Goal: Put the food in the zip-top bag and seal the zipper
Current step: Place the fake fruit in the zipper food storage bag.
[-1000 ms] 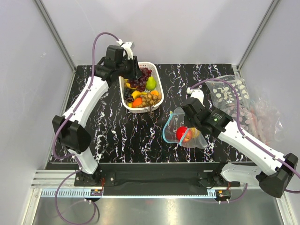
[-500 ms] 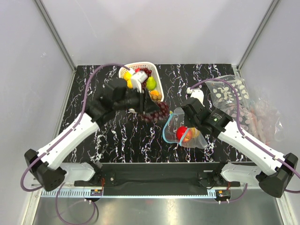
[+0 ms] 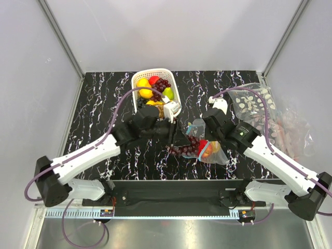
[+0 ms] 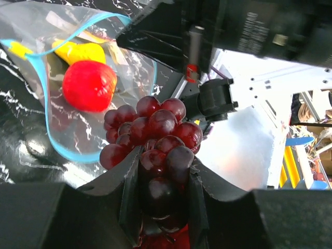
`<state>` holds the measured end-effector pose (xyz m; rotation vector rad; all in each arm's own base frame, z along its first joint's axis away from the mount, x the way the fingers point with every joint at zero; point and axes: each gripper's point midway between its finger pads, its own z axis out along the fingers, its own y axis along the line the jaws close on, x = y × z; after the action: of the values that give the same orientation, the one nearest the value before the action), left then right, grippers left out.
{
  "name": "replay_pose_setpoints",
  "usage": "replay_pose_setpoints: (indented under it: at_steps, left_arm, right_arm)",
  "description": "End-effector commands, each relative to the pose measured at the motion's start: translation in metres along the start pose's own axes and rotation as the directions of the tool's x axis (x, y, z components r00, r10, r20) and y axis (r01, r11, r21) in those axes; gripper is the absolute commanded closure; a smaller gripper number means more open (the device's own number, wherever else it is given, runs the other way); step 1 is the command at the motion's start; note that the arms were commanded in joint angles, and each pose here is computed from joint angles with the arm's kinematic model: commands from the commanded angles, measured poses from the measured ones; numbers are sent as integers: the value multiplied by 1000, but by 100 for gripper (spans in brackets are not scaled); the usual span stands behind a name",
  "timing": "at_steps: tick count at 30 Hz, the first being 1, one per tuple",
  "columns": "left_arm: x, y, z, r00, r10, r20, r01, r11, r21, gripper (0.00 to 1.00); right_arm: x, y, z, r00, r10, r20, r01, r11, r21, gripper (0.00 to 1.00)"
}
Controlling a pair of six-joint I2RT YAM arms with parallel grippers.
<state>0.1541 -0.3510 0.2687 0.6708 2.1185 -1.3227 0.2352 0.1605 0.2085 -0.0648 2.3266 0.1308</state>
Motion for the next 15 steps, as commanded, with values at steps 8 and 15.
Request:
replay_pose_setpoints:
  at_steps: [8,15]
  left_arm:
    - [-47,18,42,986,80,146,-66,993,-101,69]
    - [-59,19,74,970,128,207,-105,988,-116,71]
  right_arm:
    - [-16,13,-13,997,59,51,-55,996,-73,100]
    - [-19,21,-16,996,76,47,-70,991,-114,100]
